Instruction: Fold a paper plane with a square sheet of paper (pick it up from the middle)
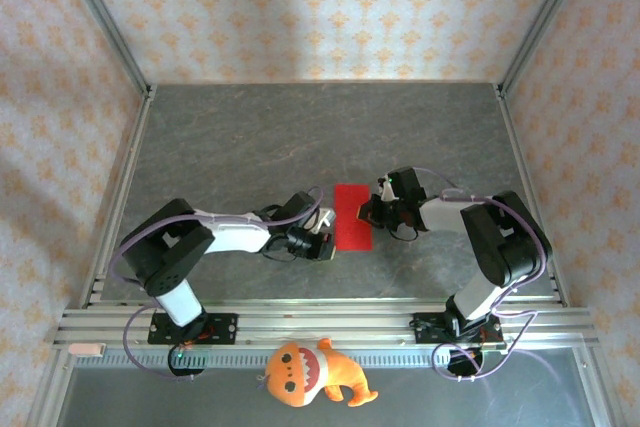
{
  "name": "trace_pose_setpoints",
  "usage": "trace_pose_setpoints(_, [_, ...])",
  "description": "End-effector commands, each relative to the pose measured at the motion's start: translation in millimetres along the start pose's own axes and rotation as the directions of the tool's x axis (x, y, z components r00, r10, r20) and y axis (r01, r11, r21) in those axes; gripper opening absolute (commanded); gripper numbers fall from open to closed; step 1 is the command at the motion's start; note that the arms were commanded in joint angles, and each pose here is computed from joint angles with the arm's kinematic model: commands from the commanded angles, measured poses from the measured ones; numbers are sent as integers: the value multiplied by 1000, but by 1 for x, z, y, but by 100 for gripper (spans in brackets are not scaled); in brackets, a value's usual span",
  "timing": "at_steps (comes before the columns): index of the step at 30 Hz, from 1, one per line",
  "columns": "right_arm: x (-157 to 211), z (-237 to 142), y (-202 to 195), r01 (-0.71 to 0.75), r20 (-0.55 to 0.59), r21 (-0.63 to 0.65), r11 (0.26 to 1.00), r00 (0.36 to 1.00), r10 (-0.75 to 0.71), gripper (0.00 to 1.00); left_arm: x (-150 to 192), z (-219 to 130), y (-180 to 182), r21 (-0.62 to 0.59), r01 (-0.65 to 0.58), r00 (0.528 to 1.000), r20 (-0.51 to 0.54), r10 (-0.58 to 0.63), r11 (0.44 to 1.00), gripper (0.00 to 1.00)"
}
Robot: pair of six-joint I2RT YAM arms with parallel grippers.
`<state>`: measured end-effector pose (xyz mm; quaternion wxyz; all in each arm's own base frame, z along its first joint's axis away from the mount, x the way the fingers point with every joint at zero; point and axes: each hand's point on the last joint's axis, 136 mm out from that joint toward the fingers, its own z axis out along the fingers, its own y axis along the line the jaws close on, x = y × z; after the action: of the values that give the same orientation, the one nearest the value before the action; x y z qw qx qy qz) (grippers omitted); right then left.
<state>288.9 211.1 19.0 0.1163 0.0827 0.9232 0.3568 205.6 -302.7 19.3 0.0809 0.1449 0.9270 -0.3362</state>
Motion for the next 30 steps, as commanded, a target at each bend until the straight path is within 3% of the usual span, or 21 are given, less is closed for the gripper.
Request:
trace_pose_setpoints(1, [10,2,-25,-66,-35,93,994,997,69,0,3,-14,8,-74,-11,1000,16,12,997,4])
trace_pose_setpoints(3, [0,-2,2,-59,-30,-1,998,998,59,0,-17,-22,4,-63,2,994,106,5,998,2])
trace_pose_setpoints(5, [-15,-14,30,-26,0,-64,998,1000,26,5,-38,-31,6,-15,86,980,183,-82,996,2])
trace_pose_setpoints(7, [-32,-31,46,15,63,-64,998,998,-11,11,-61,-42,4,53,146,956,251,-154,988,2])
trace_pose_setpoints(11, [-59,-69,20,-43,232,80,996,973,24,24,-104,-60,-9,162,175,921,323,-220,971,2])
trace_pose_setpoints(13, [-57,-80,2,-94,259,91,991,963,68,26,-121,-61,-16,173,164,921,326,-214,971,2])
trace_pose_setpoints(16, [-41,-83,-6,-119,227,48,992,968,105,31,-139,-53,-19,162,157,926,318,-202,974,2])
trace_pose_setpoints(26, [15,-71,-11,-171,55,-49,984,983,173,34,-171,-13,-3,105,190,937,277,-212,976,3])
trace_pose_setpoints(30, [24,-71,-12,-157,48,-59,986,986,160,37,-175,3,12,77,220,937,261,-232,973,2])
